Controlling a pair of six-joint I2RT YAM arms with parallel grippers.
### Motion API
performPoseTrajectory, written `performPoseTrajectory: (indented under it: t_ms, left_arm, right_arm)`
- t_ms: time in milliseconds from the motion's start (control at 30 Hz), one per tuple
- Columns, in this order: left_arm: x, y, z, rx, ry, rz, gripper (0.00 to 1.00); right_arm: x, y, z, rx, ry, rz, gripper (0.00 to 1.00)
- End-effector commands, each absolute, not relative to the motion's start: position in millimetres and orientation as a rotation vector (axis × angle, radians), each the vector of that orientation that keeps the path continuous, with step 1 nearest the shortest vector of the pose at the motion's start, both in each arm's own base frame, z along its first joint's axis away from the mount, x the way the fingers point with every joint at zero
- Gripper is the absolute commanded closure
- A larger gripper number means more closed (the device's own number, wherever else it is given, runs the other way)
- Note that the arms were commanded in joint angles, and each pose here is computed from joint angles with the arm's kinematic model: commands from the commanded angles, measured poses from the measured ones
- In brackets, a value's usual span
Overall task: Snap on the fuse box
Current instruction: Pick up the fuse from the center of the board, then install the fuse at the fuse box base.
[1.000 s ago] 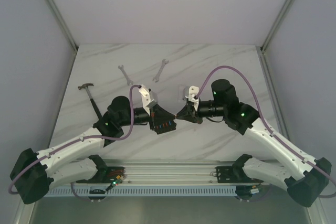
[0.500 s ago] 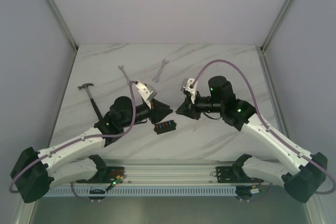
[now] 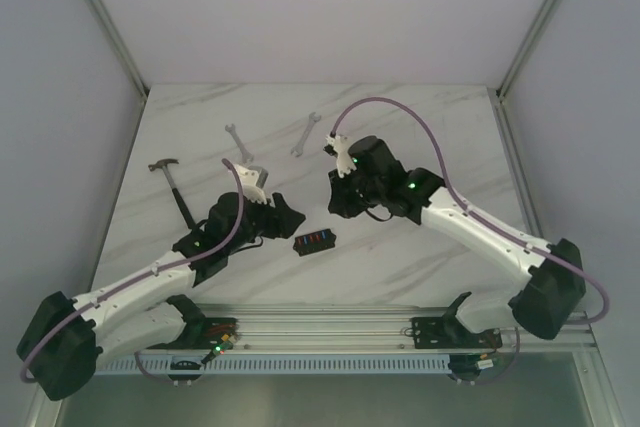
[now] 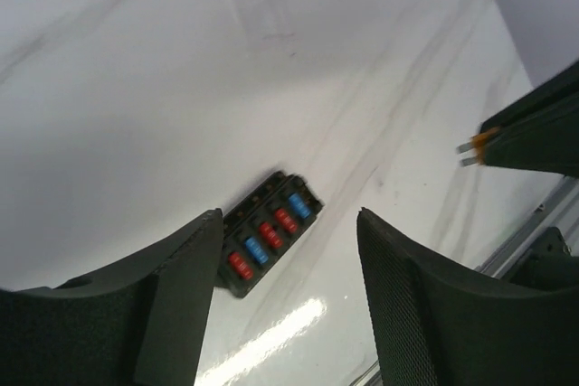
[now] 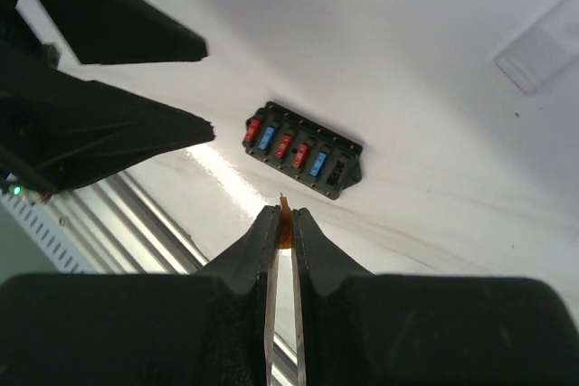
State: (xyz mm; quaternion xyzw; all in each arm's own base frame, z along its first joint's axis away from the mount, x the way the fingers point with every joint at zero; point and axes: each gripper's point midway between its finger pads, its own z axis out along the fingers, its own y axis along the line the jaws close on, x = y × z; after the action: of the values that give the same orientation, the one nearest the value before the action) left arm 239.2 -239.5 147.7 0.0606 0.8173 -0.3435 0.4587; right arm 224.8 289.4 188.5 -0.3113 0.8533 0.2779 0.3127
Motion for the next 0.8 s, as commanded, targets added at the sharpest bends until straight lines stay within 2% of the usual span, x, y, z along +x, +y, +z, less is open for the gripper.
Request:
performPoseTrajectory:
  t_ms: [0, 367, 767]
  left_arm:
    - [233, -224, 116, -0.014, 2.15, -0.855, 0.28]
    - [222, -225, 67, -0.14, 2.381, -0.921, 0.26]
    - [219, -229, 54, -0.153, 2.45, -0.941, 0.41]
  right_arm:
    - [234, 274, 170, -0.579, 2.462, 0.512, 1.0]
    - [228, 282, 125, -0.459, 2.615, 0.266, 1.0]
    - [226, 303, 85, -0.488, 2.653, 0.015, 1.0]
